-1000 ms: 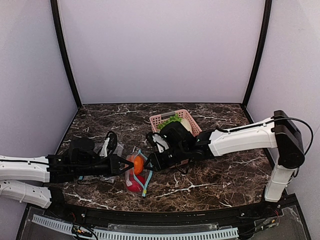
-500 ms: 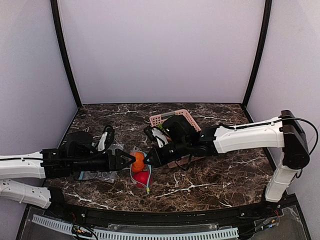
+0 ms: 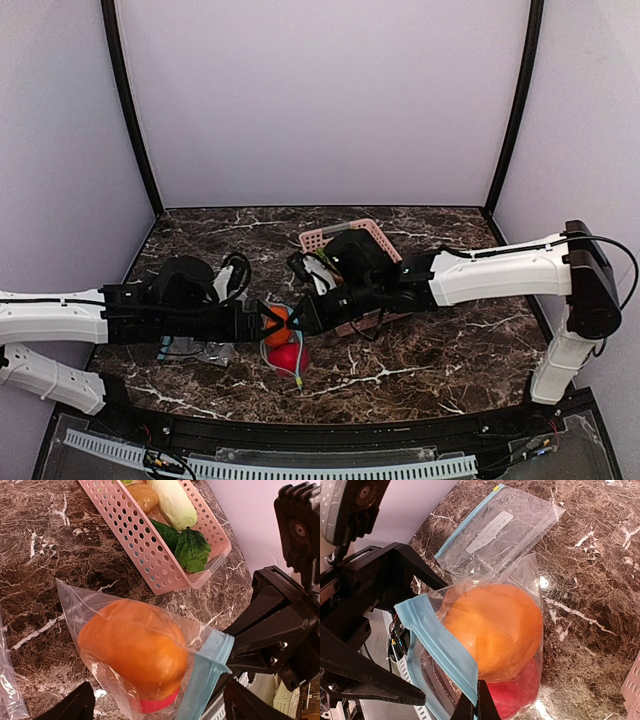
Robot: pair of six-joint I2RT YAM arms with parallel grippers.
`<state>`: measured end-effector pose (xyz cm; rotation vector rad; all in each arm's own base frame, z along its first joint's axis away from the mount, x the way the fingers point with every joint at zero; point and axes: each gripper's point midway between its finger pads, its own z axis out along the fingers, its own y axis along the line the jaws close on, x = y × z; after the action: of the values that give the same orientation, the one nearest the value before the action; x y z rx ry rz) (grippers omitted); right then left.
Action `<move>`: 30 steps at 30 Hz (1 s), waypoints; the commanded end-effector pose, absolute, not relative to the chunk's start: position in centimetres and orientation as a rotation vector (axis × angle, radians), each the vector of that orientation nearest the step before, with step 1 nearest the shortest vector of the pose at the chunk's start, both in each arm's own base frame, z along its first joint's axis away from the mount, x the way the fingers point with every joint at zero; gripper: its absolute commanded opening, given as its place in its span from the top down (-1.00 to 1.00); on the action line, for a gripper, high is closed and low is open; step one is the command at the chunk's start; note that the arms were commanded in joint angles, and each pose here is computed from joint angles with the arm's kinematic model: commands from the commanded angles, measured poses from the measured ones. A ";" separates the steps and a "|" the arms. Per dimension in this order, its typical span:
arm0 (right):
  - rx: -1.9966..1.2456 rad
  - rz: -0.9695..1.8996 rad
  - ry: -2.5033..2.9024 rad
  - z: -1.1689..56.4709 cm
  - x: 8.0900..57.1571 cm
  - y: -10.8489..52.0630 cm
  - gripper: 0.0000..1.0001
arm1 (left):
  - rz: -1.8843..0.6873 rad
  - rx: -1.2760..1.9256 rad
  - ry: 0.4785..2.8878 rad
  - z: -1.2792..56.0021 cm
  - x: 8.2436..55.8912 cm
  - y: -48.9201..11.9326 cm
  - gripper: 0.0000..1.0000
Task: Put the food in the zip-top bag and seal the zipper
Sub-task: Pass from the left arm to the right
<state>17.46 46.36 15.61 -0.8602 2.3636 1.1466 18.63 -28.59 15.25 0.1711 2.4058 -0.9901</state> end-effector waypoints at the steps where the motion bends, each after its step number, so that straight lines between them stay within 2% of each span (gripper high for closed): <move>1: -0.844 1.187 2.308 18.0 17.2 46.7 1.00 | -0.933 0.175 2.422 15.3 19.2 -28.3 -0.63; 3: -0.846 1.193 2.307 18.1 17.2 46.8 1.00 | -0.927 0.171 2.431 15.0 19.1 -28.2 -0.52; 9: -0.876 1.226 2.306 18.0 16.7 47.2 1.00 | -0.894 0.129 2.427 14.3 19.6 -27.9 -0.45; 18: -0.880 1.304 2.296 18.1 16.0 47.7 1.00 | -0.861 0.111 2.440 13.4 20.0 -27.8 -0.16; 30: -0.890 1.371 2.287 18.2 15.4 48.3 1.00 | -0.841 0.104 2.457 12.2 20.2 -28.0 -0.12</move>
<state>16.16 47.36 17.14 -0.8654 2.3413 1.2895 19.79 -28.49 12.82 0.1323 2.4553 -0.8741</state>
